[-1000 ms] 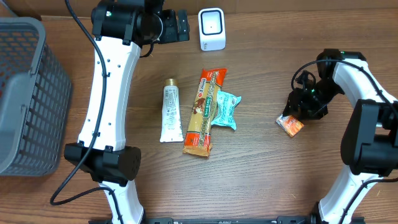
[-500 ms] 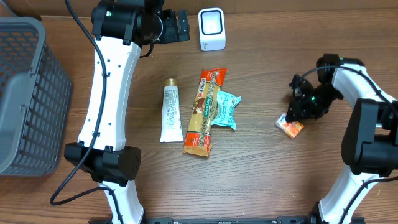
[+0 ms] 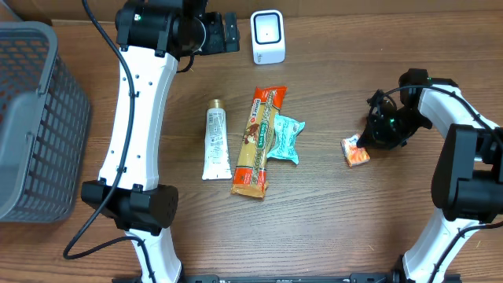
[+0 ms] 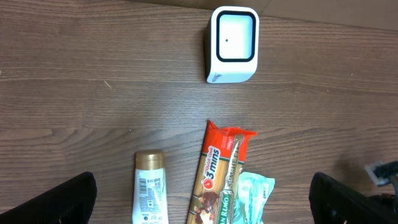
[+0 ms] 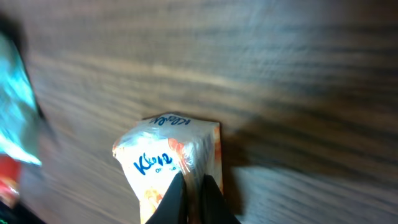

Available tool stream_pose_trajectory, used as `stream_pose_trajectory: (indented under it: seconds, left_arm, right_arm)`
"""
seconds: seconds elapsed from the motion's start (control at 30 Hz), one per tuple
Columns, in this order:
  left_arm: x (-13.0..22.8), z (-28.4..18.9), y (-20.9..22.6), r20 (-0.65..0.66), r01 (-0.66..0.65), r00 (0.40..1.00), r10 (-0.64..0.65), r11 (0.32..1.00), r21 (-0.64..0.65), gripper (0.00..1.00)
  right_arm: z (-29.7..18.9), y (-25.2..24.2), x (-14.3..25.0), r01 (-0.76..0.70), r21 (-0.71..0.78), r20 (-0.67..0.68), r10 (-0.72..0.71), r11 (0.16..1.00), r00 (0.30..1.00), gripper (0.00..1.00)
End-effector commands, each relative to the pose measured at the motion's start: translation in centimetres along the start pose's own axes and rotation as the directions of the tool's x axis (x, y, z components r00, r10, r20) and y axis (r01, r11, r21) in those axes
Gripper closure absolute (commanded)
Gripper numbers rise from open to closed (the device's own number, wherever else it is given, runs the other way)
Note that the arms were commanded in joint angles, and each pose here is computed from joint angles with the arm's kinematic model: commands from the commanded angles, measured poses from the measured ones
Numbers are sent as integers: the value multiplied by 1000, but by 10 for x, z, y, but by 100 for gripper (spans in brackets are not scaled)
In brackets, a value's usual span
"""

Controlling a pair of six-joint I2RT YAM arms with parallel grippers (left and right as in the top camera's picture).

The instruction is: Scan the item barcode

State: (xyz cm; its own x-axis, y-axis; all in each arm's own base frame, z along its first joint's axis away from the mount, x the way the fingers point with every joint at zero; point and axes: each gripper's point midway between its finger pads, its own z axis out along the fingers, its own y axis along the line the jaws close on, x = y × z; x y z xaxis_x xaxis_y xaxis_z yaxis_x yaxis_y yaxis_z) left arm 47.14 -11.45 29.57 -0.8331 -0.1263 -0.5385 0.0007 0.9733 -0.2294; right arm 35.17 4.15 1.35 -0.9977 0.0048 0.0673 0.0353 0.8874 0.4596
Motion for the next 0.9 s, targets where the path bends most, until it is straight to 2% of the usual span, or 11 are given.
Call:
stream_pose_trajectory:
  seconds: [0.0,0.13,0.3,0.4,0.5,0.8,0.87]
  left_arm:
    - [-1,4,5,-4,-16,1000,16,1000,-15,0]
    - [-1,4,5,-3,-16,1000,16,1000,-15,0]
    - [-1,4,5,-4,-16,1000,16,1000,-16,0]
    - [-1,4,5,-4,-16,1000,16,1000,-15,0]
    - [-1,4,5,-4,-16,1000,16,1000,-15,0]
    - [-1,4,5,-4,-16,1000,16,1000,-15,0]
    - [-1,4,5,-3,-16,1000,16,1000,-15,0]
  right_arm:
    - [0,10,-11,-292,-74,30,295,953,955,96]
    - [-2,14,-25,-377,-120,64,387,918,920,96]
    - [-2,12,-31,-345,-115,92,356,932,930,95]
    - [-1,4,-28,-315,-63,103,320,947,942,79]
    - [0,-5,-25,-316,-9,106,316,949,943,73]
    - [10,-4,-12,-258,-12,66,258,966,964,74]
    - [9,1,-13,-231,-39,63,233,972,970,77]
